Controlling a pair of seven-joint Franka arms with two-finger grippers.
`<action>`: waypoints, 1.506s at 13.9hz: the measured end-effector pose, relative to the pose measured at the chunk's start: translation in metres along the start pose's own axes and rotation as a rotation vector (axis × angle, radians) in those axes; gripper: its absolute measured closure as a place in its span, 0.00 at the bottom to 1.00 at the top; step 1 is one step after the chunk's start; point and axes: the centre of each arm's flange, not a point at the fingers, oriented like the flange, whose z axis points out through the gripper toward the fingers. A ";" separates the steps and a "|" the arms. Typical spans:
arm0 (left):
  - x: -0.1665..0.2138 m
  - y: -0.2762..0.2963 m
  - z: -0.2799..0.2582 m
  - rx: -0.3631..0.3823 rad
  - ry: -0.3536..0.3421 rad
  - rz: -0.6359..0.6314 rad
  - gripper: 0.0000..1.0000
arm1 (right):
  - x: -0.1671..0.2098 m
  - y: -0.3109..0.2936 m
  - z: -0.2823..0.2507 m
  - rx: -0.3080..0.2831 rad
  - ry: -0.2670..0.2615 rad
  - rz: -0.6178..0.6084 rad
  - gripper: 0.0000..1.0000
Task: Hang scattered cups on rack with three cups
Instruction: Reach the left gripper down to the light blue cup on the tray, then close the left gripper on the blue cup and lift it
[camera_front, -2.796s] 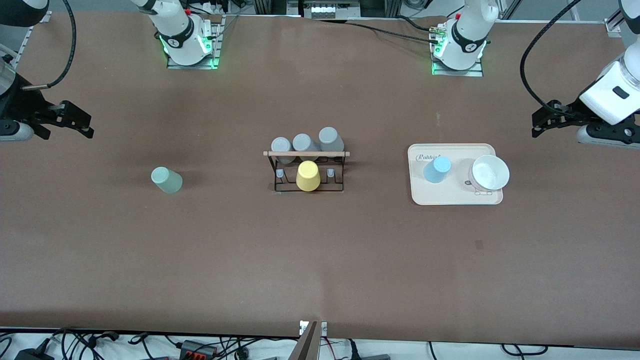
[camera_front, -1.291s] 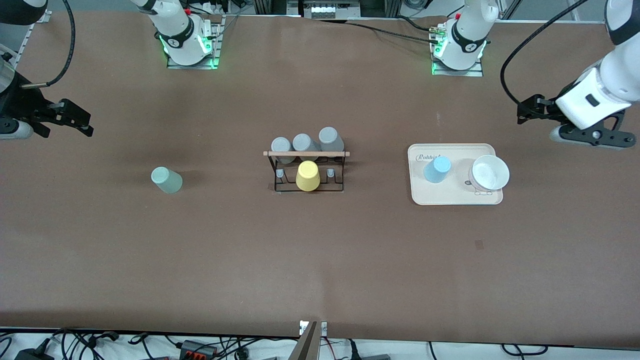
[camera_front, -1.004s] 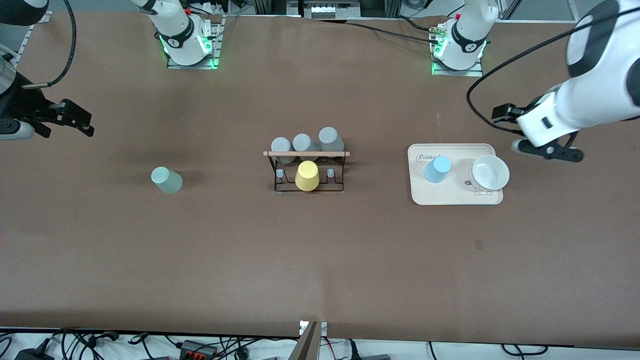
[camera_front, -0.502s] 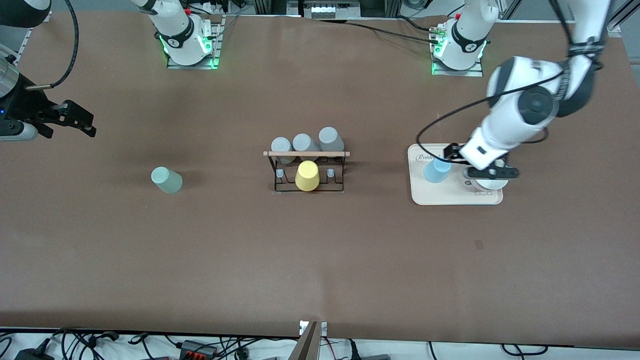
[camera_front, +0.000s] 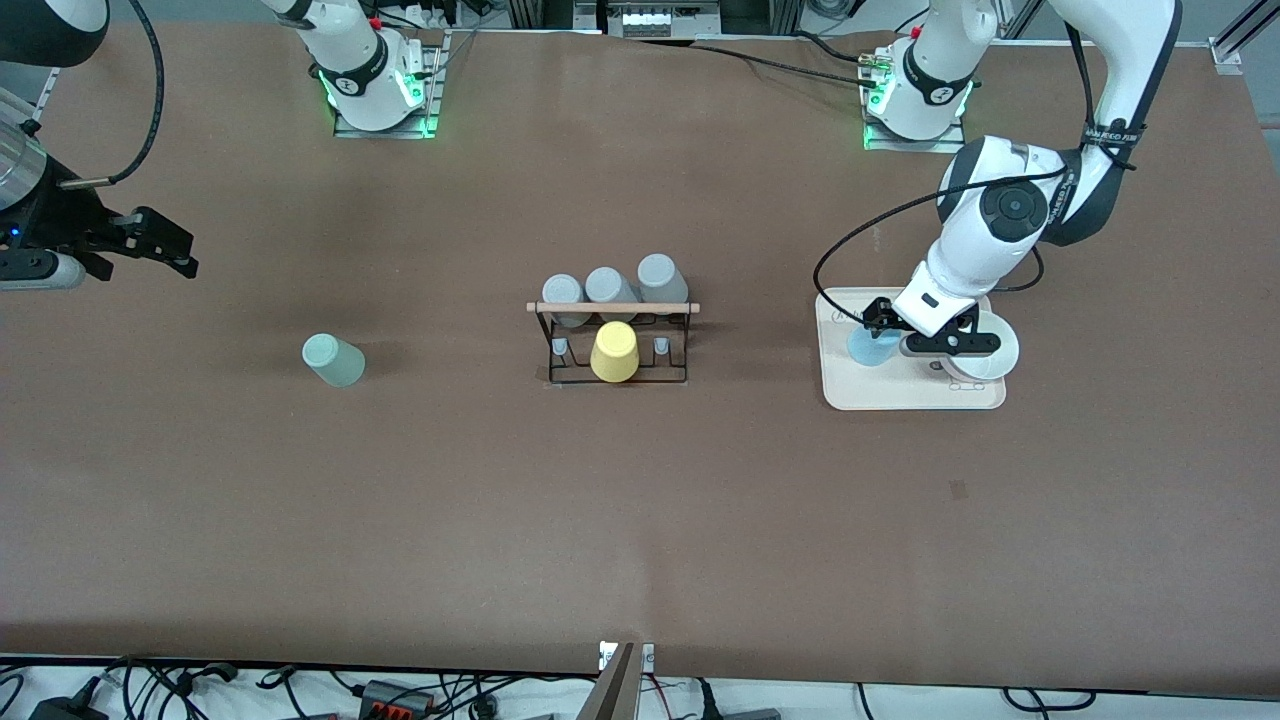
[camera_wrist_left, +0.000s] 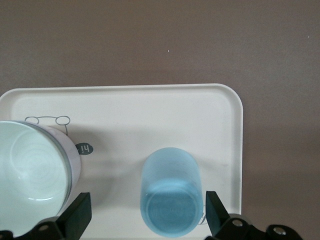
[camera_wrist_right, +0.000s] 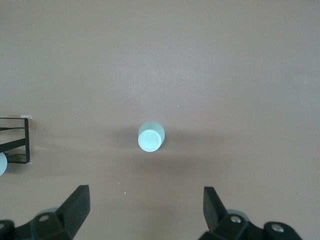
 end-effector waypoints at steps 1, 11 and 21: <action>-0.002 0.001 0.004 -0.004 0.006 0.002 0.00 | 0.000 0.000 0.000 0.000 0.000 0.000 0.00; -0.021 0.004 0.053 -0.051 0.033 0.007 0.05 | 0.007 -0.002 0.017 0.000 -0.026 -0.003 0.00; 0.027 0.013 -0.005 -0.008 -0.016 0.042 0.31 | 0.007 -0.005 0.008 -0.001 -0.008 -0.011 0.00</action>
